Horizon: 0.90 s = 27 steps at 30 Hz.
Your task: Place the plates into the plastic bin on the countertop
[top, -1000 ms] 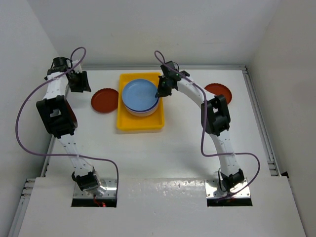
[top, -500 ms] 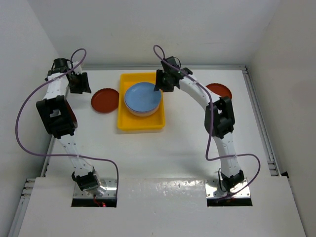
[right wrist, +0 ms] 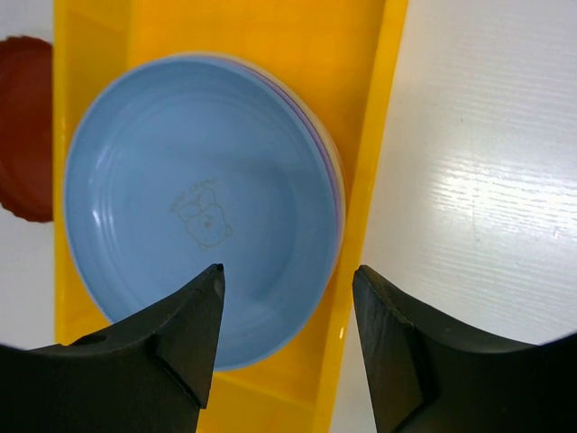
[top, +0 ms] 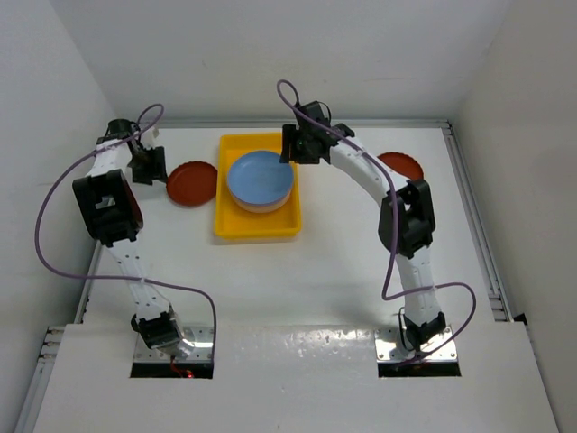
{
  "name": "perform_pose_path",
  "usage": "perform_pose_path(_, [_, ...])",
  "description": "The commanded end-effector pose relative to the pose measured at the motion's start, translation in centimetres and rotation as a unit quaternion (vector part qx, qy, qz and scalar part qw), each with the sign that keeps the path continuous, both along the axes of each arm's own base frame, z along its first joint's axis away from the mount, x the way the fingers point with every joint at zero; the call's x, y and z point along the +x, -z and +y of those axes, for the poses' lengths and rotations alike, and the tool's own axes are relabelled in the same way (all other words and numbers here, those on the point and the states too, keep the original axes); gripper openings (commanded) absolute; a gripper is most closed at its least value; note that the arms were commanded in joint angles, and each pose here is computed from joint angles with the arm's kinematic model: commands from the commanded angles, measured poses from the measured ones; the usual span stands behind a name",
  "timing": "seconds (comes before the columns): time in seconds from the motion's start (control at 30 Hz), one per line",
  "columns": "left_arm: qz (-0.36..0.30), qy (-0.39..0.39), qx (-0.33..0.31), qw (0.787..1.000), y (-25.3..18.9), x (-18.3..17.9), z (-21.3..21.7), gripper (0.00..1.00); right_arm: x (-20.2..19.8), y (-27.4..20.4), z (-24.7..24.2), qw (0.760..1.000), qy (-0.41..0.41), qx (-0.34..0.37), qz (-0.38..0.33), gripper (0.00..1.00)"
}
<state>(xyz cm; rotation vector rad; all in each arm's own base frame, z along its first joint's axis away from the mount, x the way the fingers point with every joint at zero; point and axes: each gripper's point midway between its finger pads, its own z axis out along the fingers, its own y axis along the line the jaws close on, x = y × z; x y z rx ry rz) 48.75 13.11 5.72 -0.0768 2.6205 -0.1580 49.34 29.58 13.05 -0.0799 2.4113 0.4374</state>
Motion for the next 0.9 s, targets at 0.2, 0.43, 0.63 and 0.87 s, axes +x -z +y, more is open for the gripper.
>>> perform_pose_path(0.2, [0.053, 0.028, -0.051, 0.997, 5.5, -1.1, -3.4, 0.49, -1.4, -3.4, -1.9, 0.999, -0.01, -0.001, -0.051, 0.59])
perform_pose_path(0.43, [0.065, 0.002, -0.01, 0.998, 5.6, -1.7, -2.0, 0.0, -1.7, -2.7, -7.4, 0.996, 0.072, 0.043, -0.013, 0.56])
perform_pose_path(0.63, [-0.075, -0.033, 0.009, 0.997, -6.0, 2.3, 1.6, 0.0, -2.1, -1.8, -16.3, 0.984, 0.171, 0.05, -0.002, 0.56])
perform_pose_path(0.87, [-0.262, 0.04, 0.0, 0.964, -22.7, 5.6, -4.6, 0.0, -5.0, 1.7, -22.6, 0.966, 0.251, 0.05, 0.04, 0.56])
